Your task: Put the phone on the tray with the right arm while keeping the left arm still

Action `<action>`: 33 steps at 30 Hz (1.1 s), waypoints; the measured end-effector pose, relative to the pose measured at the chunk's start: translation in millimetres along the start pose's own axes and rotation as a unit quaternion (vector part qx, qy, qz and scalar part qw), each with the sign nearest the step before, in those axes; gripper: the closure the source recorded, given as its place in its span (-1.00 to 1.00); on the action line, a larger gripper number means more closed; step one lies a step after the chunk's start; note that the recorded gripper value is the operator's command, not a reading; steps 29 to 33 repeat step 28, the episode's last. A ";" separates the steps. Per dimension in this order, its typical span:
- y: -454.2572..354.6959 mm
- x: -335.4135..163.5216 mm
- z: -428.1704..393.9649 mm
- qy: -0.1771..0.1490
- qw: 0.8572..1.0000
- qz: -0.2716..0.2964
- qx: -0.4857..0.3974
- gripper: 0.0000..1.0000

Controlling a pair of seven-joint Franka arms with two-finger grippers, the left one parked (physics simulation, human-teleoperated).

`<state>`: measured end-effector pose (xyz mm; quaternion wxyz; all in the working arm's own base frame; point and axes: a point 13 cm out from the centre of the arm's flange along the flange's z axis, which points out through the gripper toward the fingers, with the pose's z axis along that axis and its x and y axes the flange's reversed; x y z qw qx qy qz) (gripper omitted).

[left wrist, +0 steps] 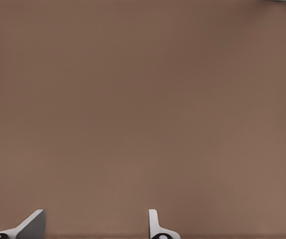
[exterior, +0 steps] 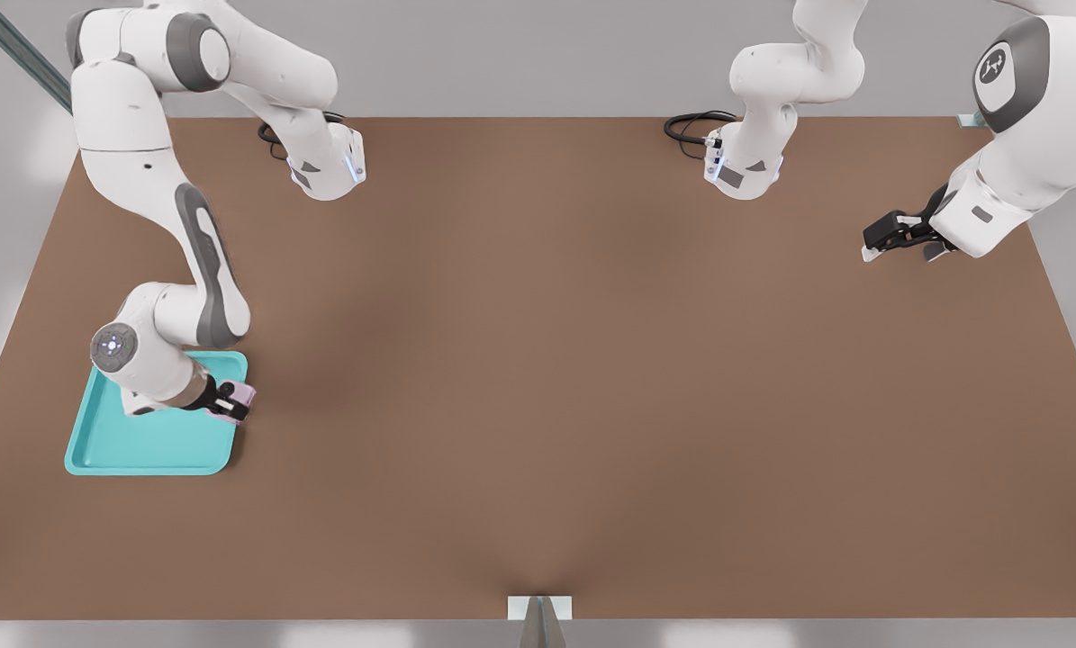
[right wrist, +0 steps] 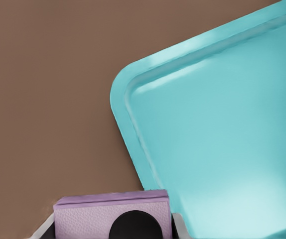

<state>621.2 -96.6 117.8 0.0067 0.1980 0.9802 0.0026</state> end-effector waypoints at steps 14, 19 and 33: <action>15.5 -104.7 -238.0 -0.133 0.975 -0.174 -0.028 -1.00; 91.2 -11.6 -414.5 -0.148 0.958 -0.246 0.008 -1.00; 110.6 44.0 -398.5 -0.040 0.969 -0.245 -0.001 -1.00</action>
